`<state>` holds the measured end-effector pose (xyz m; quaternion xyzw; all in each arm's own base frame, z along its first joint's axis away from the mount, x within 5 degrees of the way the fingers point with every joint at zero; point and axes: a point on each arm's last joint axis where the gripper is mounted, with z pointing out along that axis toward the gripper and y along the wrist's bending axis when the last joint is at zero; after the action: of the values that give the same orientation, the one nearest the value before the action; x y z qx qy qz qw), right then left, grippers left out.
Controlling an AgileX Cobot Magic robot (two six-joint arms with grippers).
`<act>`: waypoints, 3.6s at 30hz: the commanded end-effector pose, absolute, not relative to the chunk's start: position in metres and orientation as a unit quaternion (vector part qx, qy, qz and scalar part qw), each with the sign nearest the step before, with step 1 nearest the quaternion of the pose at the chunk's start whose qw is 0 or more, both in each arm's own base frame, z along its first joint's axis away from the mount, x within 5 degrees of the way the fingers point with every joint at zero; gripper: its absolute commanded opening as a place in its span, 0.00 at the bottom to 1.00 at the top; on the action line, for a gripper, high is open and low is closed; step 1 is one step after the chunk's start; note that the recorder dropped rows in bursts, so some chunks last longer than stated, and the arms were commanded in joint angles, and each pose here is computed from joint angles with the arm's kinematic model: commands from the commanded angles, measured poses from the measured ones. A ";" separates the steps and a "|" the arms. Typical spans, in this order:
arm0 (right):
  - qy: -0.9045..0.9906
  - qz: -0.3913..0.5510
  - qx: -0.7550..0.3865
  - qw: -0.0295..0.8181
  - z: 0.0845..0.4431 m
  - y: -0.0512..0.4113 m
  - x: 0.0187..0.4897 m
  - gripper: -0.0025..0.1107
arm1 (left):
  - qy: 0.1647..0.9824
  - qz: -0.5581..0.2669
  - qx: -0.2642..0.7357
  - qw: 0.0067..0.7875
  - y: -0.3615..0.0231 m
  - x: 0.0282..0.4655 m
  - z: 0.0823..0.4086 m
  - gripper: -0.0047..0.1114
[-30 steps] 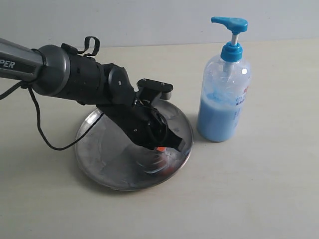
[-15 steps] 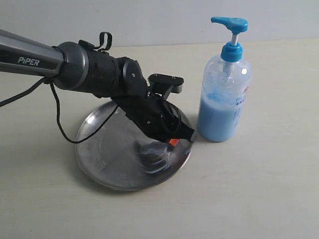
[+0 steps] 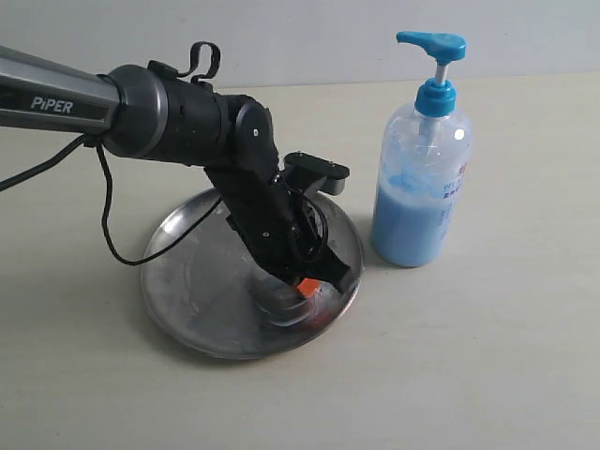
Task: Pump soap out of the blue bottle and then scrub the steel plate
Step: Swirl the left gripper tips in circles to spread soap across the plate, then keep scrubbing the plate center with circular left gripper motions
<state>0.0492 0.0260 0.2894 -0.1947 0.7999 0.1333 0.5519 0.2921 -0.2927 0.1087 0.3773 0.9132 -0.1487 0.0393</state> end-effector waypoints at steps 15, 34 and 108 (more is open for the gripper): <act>0.797 0.132 -0.193 0.556 0.289 0.026 0.049 0.02 | 0.942 -0.099 0.314 0.061 -0.264 0.319 0.105 0.04; 0.796 0.131 -0.193 0.558 0.289 0.025 0.049 0.02 | 0.925 -0.152 0.344 0.048 -0.299 0.291 0.103 0.04; 0.797 0.133 -0.193 0.557 0.289 0.026 0.049 0.02 | 0.912 -0.186 0.358 0.074 -0.309 0.294 0.092 0.04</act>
<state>0.0492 0.0260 0.2894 -0.1947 0.7999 0.1333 0.5519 0.2980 -0.3052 0.1058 0.3505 0.9134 -0.1944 0.0707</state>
